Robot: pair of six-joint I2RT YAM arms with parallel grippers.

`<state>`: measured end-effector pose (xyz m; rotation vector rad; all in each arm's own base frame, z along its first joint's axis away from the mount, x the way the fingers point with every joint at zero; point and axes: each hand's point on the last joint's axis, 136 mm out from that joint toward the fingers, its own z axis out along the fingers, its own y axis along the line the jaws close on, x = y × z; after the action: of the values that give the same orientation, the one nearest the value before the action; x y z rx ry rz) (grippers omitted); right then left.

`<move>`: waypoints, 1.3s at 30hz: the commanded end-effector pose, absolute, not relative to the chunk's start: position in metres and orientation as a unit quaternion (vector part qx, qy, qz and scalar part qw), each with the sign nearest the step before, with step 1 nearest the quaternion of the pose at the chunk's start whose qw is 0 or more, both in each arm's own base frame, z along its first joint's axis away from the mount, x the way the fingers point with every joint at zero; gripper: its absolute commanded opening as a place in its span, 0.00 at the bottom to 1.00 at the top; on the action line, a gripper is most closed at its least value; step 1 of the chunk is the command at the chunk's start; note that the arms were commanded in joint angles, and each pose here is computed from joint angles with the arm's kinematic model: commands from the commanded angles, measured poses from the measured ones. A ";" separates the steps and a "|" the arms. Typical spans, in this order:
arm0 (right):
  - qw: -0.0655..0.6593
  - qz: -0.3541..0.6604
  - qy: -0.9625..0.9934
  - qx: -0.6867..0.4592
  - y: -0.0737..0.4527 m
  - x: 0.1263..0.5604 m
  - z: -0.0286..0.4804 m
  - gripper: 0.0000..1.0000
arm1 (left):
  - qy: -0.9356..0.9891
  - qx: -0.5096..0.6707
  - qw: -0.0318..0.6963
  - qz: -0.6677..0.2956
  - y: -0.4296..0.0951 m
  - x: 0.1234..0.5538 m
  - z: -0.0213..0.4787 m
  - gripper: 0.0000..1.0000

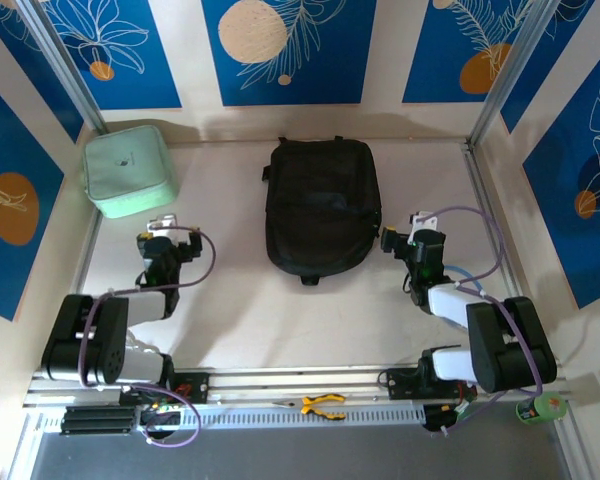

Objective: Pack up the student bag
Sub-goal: Reset both arms

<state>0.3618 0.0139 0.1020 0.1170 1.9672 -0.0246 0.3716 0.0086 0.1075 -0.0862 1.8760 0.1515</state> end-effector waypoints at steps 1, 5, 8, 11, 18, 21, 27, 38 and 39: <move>0.609 0.002 0.793 0.004 0.026 0.374 0.129 0.99 | 0.781 0.015 0.623 0.032 -0.010 0.379 0.111 1.00; 0.606 0.010 0.795 0.023 0.017 0.379 0.120 0.99 | 0.781 0.007 0.623 0.038 -0.007 0.378 0.101 1.00; 0.608 0.009 0.793 0.030 0.013 0.382 0.112 0.99 | 0.793 0.014 0.608 0.036 -0.009 0.385 0.097 1.00; 0.599 0.011 0.800 0.030 0.014 0.384 0.110 0.99 | 0.809 0.010 0.585 0.043 -0.007 0.392 0.092 1.00; 0.561 0.027 0.827 0.030 0.014 0.397 0.098 0.99 | 0.809 0.008 0.586 0.046 -0.007 0.394 0.093 0.99; 0.578 0.026 0.815 0.038 0.010 0.393 0.096 0.99 | 0.809 0.009 0.586 0.045 -0.007 0.394 0.093 1.00; 0.569 0.020 0.821 0.047 0.006 0.395 0.094 0.99 | 0.809 0.012 0.586 0.043 -0.008 0.395 0.094 1.00; 0.566 0.024 0.823 0.053 0.004 0.396 0.093 0.99 | 0.815 0.045 0.577 0.021 -0.021 0.398 0.091 1.00; 0.566 0.025 0.822 0.053 0.004 0.396 0.094 0.99 | 0.816 0.045 0.576 0.021 -0.021 0.397 0.090 1.00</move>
<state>0.3911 0.0046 0.0871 0.1124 1.9518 0.0433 0.3917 -0.0174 0.0826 0.0787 1.9279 0.0647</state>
